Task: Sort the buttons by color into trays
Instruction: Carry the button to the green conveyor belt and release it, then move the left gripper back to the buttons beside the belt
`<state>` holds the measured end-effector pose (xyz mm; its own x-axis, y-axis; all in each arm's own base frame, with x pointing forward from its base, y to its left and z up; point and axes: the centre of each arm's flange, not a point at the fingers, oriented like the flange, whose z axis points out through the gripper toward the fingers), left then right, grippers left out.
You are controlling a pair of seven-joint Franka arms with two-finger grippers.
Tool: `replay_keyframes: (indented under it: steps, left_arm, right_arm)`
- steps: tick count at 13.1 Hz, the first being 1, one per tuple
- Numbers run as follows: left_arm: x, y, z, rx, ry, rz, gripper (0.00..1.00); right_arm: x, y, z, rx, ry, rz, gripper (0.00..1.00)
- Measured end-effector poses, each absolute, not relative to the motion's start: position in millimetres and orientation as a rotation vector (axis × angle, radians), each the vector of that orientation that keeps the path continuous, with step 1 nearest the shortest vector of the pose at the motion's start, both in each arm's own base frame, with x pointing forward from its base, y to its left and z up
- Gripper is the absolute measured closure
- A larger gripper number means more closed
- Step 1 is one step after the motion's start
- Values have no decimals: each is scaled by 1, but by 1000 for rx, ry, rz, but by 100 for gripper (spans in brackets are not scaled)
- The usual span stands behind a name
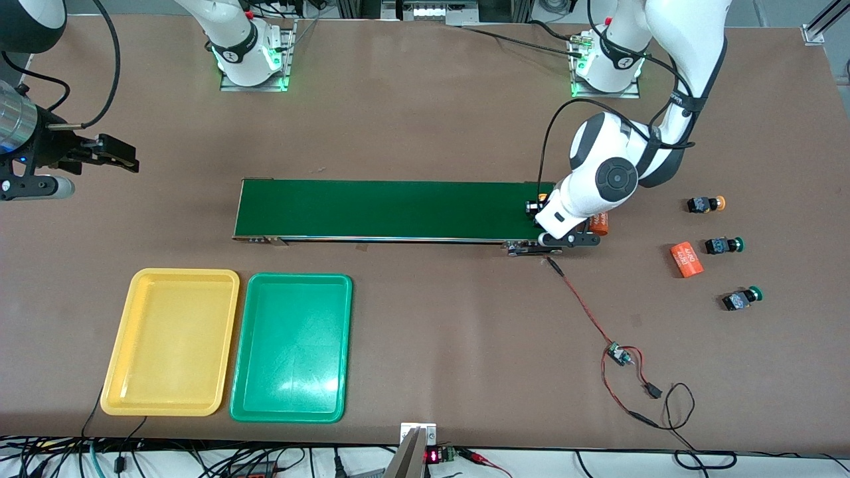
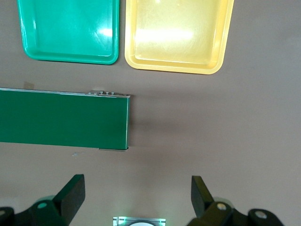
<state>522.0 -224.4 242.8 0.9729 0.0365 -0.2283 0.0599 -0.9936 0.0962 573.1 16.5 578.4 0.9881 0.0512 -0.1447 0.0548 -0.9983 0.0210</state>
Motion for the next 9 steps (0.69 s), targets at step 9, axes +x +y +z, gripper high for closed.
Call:
replay_keyframes:
  steps: [9]
  left_arm:
    - [575,-64,320,3017,136,-79,0]
  right_arm:
    - [573,18,578,3118,84,-227,0]
